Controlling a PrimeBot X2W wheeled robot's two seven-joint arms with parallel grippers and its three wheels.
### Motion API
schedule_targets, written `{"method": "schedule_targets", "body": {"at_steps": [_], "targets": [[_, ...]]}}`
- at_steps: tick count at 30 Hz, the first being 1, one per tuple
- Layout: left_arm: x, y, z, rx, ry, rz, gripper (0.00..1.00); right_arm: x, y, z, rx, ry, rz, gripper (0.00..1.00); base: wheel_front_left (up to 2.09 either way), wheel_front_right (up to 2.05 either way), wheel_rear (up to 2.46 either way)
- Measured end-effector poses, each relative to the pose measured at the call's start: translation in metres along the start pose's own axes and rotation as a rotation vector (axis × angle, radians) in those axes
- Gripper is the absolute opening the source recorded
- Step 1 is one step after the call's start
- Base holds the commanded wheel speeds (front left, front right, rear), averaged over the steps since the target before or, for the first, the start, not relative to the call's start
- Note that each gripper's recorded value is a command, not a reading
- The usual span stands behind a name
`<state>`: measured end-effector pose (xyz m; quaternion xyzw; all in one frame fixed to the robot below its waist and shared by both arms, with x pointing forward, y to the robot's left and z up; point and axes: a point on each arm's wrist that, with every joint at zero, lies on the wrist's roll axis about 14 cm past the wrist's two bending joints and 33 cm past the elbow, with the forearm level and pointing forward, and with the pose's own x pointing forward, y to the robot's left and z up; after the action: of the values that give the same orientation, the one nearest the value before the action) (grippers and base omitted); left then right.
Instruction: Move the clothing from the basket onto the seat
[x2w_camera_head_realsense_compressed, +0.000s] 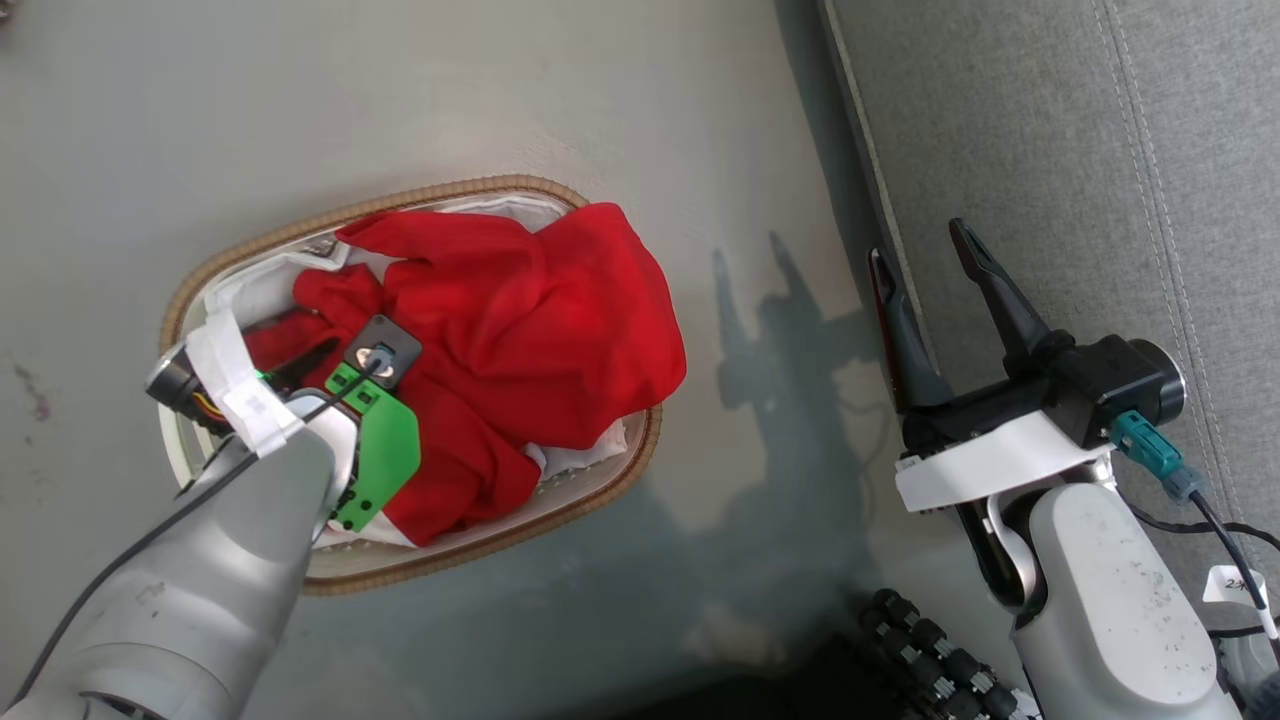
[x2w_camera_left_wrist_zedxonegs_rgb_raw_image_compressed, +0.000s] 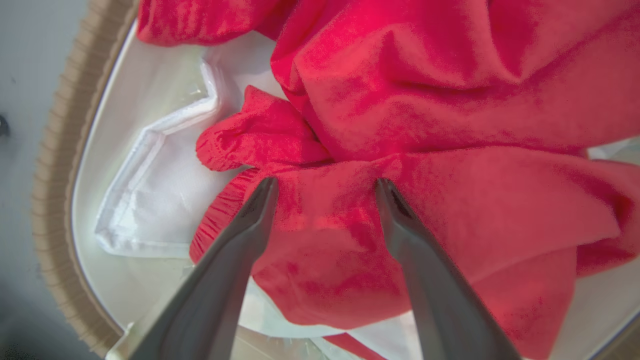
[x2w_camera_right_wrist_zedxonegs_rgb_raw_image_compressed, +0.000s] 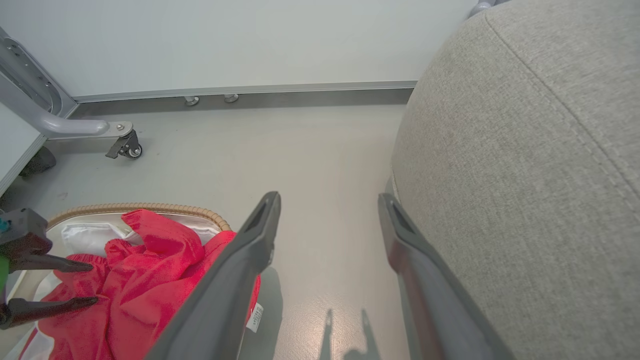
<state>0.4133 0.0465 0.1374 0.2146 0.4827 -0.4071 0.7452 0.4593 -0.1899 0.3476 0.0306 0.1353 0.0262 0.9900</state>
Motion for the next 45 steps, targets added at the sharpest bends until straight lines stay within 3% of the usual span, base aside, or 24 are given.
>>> {"method": "schedule_targets", "body": {"at_steps": [13,14,16,17,25,33,45], "targets": [[0.017,-0.002,-0.036,-0.039,0.173,-0.029,0.98,0.001,-0.003,-0.017,0.008,0.043,-0.005,1.0,0.0,0.0,0.0],[0.017,-0.002,-0.038,-0.038,0.181,-0.03,0.57,0.001,-0.002,-0.017,0.008,0.043,-0.004,1.0,0.0,0.0,0.0],[0.016,-0.003,-0.039,-0.039,0.187,-0.032,0.12,0.001,-0.002,-0.017,0.009,0.043,-0.004,1.0,0.0,0.0,0.0],[0.016,-0.003,-0.039,-0.039,0.188,-0.031,0.0,0.001,-0.002,-0.016,0.009,0.042,-0.003,1.0,0.0,0.0,0.0],[0.005,-0.012,-0.04,-0.065,0.163,-0.037,0.0,-0.001,0.001,-0.01,0.012,0.027,0.003,1.0,0.0,0.0,0.0],[-0.012,-0.027,-0.017,-0.113,0.037,-0.037,0.0,-0.008,0.001,0.003,-0.008,0.005,0.001,1.0,0.0,0.0,0.0],[-0.073,-0.022,0.022,-0.14,-0.185,0.064,0.0,-0.03,0.014,0.04,-0.07,-0.073,0.029,1.0,0.0,0.0,0.0]]}}
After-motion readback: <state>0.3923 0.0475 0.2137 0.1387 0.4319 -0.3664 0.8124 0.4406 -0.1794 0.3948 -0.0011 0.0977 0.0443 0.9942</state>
